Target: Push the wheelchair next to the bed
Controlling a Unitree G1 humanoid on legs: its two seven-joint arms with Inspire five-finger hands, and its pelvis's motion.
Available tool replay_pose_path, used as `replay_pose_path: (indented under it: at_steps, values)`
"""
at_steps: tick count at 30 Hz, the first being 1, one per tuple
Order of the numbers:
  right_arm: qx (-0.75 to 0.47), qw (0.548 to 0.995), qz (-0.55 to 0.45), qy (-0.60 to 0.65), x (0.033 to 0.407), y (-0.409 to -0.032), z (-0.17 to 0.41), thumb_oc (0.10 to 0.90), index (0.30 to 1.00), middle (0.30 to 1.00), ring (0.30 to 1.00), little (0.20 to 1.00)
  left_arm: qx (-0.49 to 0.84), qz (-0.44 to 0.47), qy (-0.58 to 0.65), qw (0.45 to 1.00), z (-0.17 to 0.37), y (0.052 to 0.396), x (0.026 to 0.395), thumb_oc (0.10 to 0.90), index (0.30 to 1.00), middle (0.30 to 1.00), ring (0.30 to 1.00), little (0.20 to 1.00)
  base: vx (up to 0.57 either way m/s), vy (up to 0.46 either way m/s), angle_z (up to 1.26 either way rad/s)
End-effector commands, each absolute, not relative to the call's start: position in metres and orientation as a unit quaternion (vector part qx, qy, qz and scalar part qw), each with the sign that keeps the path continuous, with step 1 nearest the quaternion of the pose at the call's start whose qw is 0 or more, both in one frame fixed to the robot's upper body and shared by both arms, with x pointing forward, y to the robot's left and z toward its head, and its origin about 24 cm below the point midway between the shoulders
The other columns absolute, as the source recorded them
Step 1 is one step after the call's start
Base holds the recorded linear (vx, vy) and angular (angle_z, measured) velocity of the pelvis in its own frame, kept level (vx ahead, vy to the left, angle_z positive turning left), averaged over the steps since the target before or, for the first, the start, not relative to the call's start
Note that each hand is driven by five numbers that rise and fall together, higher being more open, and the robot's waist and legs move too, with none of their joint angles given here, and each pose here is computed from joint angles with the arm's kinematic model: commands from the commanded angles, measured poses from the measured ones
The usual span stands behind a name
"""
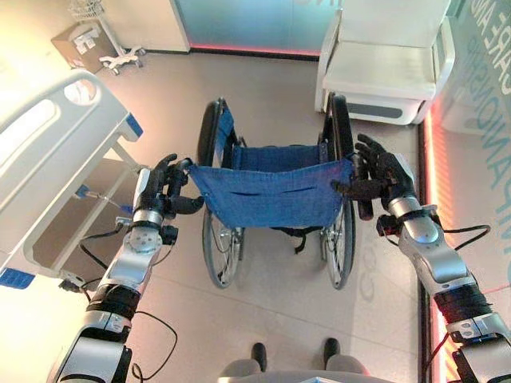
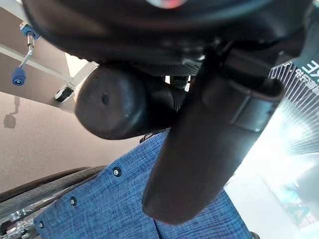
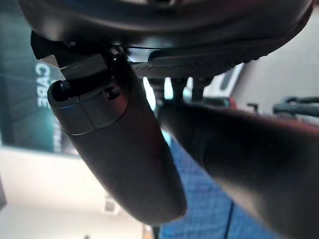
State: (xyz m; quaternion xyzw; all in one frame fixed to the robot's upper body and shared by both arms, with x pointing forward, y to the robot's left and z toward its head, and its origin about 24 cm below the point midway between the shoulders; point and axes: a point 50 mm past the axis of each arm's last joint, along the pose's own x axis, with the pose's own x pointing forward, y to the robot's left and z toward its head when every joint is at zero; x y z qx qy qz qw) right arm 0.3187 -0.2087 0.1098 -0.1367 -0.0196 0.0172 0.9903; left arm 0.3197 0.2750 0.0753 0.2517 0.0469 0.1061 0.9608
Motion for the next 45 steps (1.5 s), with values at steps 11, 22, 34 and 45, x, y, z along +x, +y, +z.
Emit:
replay_pose_path:
  at_steps: [11, 22, 34, 45]
  values:
    - [-0.173, 0.979, 0.065, -0.086, 0.340, -0.181, 0.157, 0.800, 0.900, 0.900, 0.900, 0.900, 0.280, 0.180, -0.021, 0.943, 0.133, 0.302, 0.343, 0.800, 0.900, 0.900, 0.900, 0.900, 0.00, 0.000, 0.00]
    - [-0.260, 0.965, 0.012, 0.020, 0.348, -0.211, 0.137, 0.800, 0.900, 0.900, 0.900, 0.900, 0.298, 0.178, -0.022, 0.938, 0.141, 0.302, 0.347, 0.800, 0.900, 0.900, 0.900, 0.900, 0.00, 0.000, 0.00]
    - [-0.365, 0.926, -0.007, 0.090, 0.354, -0.229, 0.133, 0.800, 0.900, 0.900, 0.900, 0.900, 0.318, 0.179, -0.002, 0.931, 0.147, 0.305, 0.351, 0.800, 0.900, 0.900, 0.900, 0.900, -0.01, -0.003, 0.00]
    - [-0.375, 0.915, -0.018, 0.146, 0.360, -0.233, 0.132, 0.800, 0.900, 0.900, 0.900, 0.900, 0.325, 0.182, -0.012, 0.928, 0.157, 0.302, 0.358, 0.800, 0.900, 0.900, 0.900, 0.900, -0.01, -0.004, 0.00]
